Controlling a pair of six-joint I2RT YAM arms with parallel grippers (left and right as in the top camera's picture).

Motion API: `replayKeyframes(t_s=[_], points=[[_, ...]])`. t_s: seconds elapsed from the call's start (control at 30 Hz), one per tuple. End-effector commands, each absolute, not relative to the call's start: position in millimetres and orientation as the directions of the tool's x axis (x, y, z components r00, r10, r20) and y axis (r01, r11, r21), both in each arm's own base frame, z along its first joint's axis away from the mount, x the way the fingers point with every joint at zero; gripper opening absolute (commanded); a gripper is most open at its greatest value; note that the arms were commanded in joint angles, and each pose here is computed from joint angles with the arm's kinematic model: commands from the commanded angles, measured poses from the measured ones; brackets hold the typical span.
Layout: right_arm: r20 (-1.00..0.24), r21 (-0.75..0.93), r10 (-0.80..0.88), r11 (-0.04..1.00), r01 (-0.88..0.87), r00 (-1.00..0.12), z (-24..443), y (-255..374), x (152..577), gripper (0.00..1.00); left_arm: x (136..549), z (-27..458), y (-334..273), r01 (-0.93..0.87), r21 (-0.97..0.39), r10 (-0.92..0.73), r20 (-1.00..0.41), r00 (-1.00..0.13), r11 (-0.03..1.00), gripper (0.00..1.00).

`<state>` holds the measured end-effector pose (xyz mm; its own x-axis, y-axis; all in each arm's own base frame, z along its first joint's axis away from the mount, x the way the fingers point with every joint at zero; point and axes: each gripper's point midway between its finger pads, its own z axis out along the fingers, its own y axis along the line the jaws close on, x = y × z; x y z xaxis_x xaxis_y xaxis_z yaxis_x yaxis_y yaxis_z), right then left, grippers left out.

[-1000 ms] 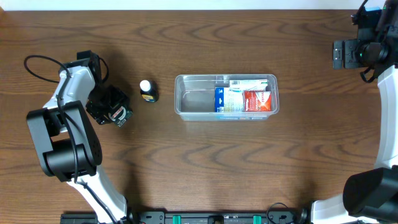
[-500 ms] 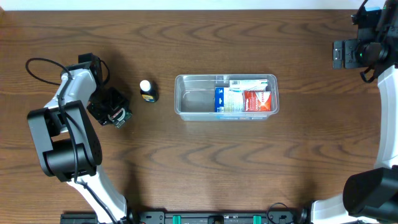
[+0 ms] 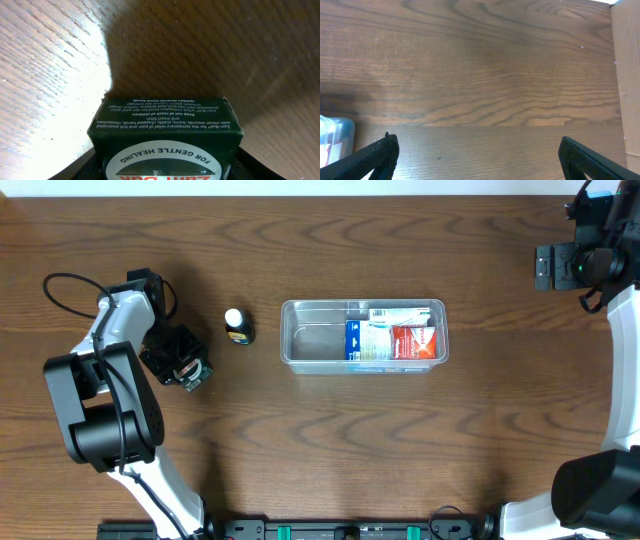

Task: Pack container
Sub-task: 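Lower left gripper and grasp the green Zam-Buk box, then carry the Zam-Buk box right and lower it into the container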

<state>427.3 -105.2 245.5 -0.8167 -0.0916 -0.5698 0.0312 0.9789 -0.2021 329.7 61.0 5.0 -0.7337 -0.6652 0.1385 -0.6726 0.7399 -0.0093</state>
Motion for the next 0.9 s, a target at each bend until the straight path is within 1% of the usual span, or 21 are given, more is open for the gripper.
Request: replayKeyframes(t_s=[0.0, 0.17, 0.3, 0.43, 0.53, 0.7, 0.83, 0.87], points=[[-0.579, -0.195, -0.082, 0.98, 0.041, -0.811, 249, -105, 427, 0.99, 343, 34, 67, -0.633, -0.044, -0.631, 0.055, -0.774, 0.773, 0.59], [-0.579, -0.195, -0.082, 0.98, 0.041, -0.811, 249, -105, 427, 0.99, 345, 61, 66, -0.593, -0.076, -0.595, -0.008, -0.804, 0.802, 0.59], [-0.579, -0.195, -0.082, 0.98, 0.041, -0.811, 249, -105, 427, 0.99, 345, 93, 57, -0.503, -0.124, -0.514, -0.074, -0.855, 0.855, 0.59], [-0.579, -0.195, -0.082, 0.98, 0.041, -0.811, 249, -105, 427, 0.99, 344, 128, 42, -0.439, -0.15, -0.46, -0.166, -0.872, 0.886, 0.59], [-0.579, -0.195, -0.082, 0.98, 0.041, -0.811, 249, -105, 427, 0.99, 344, 155, 23, -0.366, -0.171, -0.4, -0.248, -0.882, 0.915, 0.59], [-0.579, -0.195, -0.082, 0.98, 0.041, -0.811, 249, -105, 427, 0.99, 346, 193, -26, -0.206, -0.207, -0.272, -0.377, -0.885, 0.956, 0.59], [-0.579, -0.195, -0.082, 0.98, 0.041, -0.811, 249, -105, 427, 0.99, 350, 206, -71, -0.079, -0.23, -0.176, -0.44, -0.88, 0.97, 0.59], [-0.579, -0.195, -0.082, 0.98, 0.041, -0.811, 249, -105, 427, 0.99, 352, 209, -91, -0.044, -0.248, -0.157, -0.457, -0.876, 0.968, 0.59]])
